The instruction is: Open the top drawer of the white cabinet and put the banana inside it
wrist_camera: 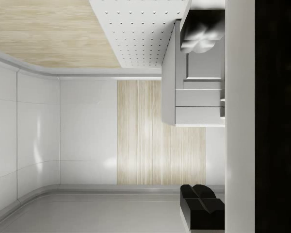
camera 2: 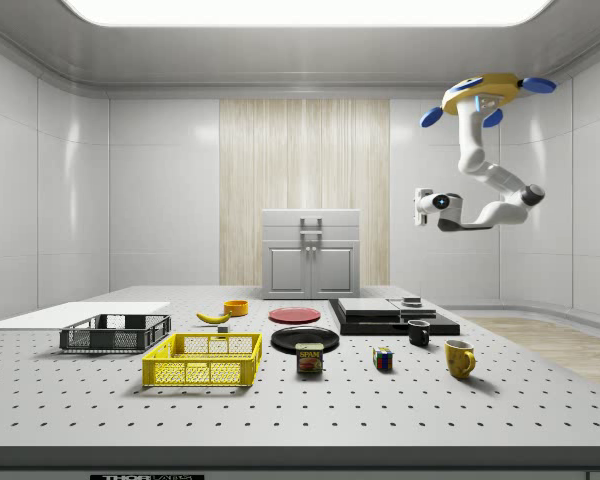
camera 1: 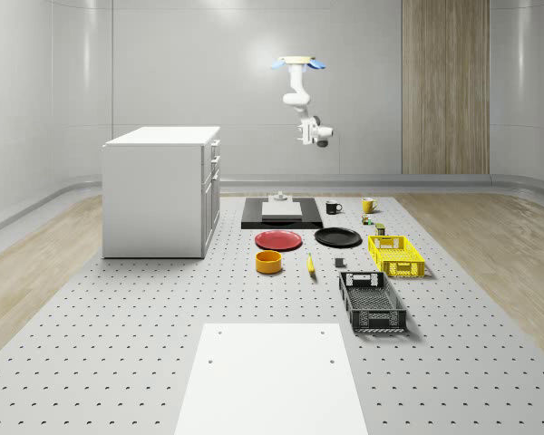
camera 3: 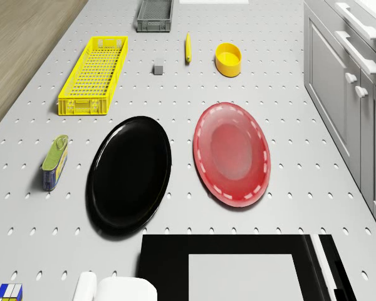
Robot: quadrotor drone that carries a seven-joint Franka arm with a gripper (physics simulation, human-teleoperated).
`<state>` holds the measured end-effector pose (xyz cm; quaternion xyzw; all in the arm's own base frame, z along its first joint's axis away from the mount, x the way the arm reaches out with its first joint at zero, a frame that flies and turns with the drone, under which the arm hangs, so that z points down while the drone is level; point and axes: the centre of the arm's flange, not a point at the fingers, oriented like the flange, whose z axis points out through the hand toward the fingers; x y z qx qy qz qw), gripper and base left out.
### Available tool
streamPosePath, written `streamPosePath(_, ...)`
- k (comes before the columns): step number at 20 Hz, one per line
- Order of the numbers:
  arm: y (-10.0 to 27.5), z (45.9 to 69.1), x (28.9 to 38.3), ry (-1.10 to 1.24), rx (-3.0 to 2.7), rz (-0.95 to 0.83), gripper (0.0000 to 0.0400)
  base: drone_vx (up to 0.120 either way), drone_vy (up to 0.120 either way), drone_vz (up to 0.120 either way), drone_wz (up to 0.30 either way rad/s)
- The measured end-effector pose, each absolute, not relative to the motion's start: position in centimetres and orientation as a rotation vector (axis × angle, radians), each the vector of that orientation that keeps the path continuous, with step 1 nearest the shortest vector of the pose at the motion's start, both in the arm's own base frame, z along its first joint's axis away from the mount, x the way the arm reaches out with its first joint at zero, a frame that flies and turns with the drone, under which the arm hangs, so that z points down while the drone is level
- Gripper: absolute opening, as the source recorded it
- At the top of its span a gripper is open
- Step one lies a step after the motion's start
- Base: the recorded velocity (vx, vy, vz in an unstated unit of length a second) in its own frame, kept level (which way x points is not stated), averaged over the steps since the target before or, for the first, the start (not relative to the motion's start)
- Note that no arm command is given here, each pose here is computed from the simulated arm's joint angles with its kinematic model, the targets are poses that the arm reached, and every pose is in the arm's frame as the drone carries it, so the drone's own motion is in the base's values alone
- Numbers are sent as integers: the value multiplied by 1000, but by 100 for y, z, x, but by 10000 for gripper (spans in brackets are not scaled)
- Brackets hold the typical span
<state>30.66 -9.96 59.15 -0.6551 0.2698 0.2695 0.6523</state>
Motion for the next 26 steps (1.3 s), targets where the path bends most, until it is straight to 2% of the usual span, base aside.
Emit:
streamPosePath(5, -996, 5914, 3066, 612, -1485, 612, 400, 120, -8, 0, 0)
streamPosePath(26, -996, 5912, 3067, 612, -1484, 612, 400, 120, -120, 0, 0)
